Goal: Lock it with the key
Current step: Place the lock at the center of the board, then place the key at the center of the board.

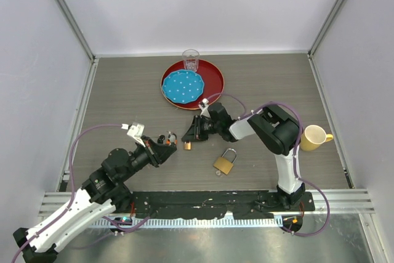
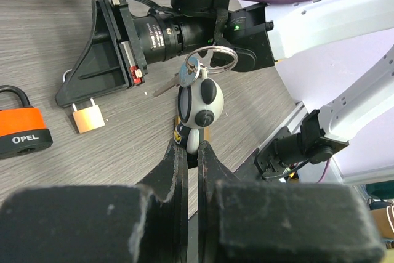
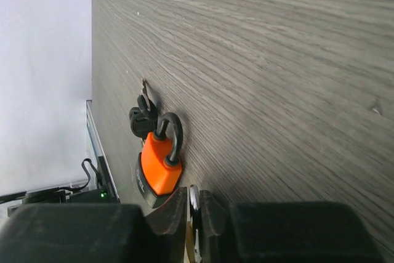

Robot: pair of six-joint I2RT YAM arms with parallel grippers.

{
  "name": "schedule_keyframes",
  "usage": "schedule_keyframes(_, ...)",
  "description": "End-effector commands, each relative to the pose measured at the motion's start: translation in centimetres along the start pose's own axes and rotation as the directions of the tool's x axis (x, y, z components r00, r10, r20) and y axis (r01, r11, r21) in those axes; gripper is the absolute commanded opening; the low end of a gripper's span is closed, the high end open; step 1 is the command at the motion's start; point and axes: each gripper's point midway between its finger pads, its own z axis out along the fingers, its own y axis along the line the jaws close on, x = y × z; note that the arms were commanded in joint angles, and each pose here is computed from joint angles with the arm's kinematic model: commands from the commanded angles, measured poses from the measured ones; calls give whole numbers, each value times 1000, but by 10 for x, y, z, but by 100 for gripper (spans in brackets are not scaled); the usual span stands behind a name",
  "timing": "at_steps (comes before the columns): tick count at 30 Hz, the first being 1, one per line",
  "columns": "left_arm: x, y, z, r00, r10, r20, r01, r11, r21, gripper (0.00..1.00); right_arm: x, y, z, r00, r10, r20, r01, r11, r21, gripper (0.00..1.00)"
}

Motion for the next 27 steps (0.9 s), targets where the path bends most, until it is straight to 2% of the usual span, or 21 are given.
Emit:
schedule_keyframes(1, -9, -4, 0, 999, -7, 32, 7, 1000, 3, 0, -8, -20, -2, 998, -50, 38, 45, 992, 116, 27)
schedule_keyframes(6, -8, -3, 3, 1000, 11, 25, -11, 1000, -3, 0, -10, -32, -12, 995, -81, 58, 67, 975, 212, 45)
schedule_keyframes(9, -2, 2, 7, 1000, 12, 6, -12, 1000, -19, 0, -13, -34, -17, 993, -100, 59, 82, 964, 255, 51)
schedule_keyframes(15, 5, 7, 13, 999, 9, -32, -11, 999, -45, 0, -21, -35, -28, 988, -128, 82, 96, 943, 318, 59)
schedule_keyframes(22, 6, 14, 19, 998, 7, -62, -13, 994, -109, 0, -31, -27, -41, 979, -173, 107, 125, 925, 358, 61)
schedule_keyframes(27, 11, 25, 24, 994, 2, -108, -22, 983, -181, 0, -43, -11, -63, 968, -197, 159, 121, 913, 390, 70)
